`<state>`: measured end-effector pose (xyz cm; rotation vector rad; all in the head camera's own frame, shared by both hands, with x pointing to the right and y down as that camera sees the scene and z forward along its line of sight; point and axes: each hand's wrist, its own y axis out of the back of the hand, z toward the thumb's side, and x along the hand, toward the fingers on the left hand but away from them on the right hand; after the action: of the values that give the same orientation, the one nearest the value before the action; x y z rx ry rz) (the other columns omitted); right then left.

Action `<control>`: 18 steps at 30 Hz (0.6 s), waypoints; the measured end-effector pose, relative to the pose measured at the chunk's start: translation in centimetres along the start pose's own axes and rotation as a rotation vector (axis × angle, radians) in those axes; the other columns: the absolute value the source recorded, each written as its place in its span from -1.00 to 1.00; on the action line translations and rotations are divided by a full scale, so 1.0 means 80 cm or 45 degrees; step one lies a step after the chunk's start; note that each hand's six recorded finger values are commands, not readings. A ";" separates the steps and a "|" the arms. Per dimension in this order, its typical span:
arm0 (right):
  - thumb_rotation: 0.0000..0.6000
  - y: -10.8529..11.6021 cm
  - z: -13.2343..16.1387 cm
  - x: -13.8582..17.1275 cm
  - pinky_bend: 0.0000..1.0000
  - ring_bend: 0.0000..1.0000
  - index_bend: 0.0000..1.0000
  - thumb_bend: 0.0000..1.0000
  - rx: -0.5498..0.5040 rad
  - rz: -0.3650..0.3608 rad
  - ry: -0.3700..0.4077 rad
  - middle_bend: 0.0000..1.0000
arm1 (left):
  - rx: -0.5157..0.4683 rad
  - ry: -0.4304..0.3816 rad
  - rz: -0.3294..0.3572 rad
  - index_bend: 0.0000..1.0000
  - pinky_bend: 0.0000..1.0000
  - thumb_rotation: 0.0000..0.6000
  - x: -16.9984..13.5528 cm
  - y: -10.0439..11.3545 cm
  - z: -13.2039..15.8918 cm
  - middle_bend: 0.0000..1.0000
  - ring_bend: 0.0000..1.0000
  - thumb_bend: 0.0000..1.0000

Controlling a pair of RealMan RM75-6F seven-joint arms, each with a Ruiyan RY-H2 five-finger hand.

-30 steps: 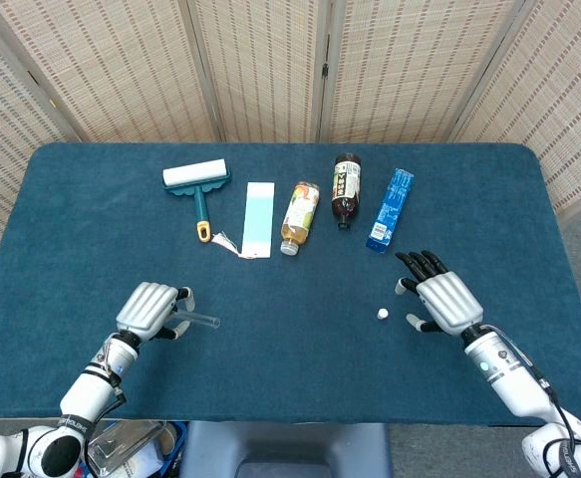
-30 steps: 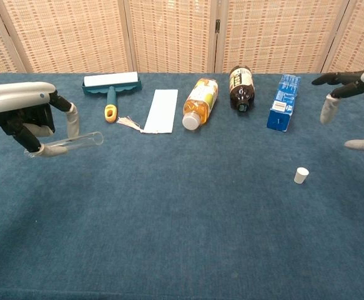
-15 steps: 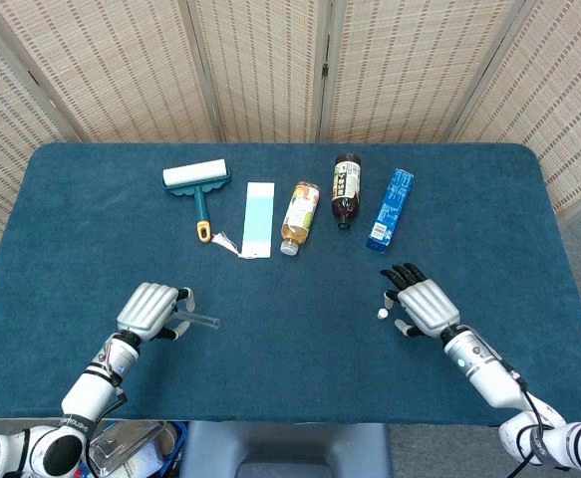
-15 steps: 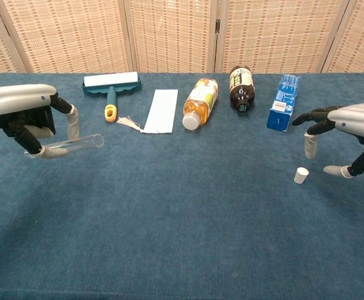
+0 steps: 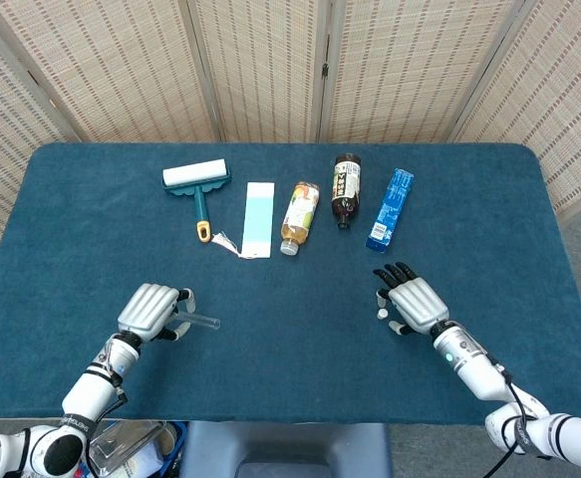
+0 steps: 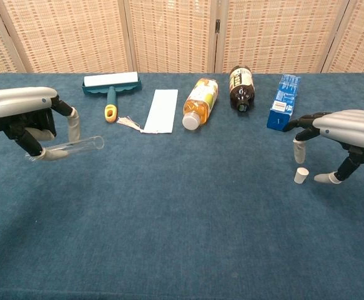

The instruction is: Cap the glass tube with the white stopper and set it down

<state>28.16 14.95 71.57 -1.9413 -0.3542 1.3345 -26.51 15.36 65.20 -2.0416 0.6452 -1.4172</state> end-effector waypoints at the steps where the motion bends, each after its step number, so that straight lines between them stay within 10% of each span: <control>1: 1.00 0.000 0.000 -0.001 -1.00 -1.00 -0.14 -0.53 0.001 0.003 -0.001 -0.84 | 0.000 0.000 0.000 0.21 1.00 1.00 0.000 0.000 0.000 1.00 1.00 -0.24; 18: 1.00 -0.007 0.000 -0.015 -1.00 -1.00 -0.14 -0.47 0.003 0.032 -0.010 -0.84 | -0.007 0.003 -0.005 0.21 1.00 1.00 0.002 -0.003 -0.003 1.00 1.00 -0.24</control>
<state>27.75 14.63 72.76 -1.9456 -0.3328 1.3582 -26.64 15.37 65.53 -2.0472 0.6472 -1.4215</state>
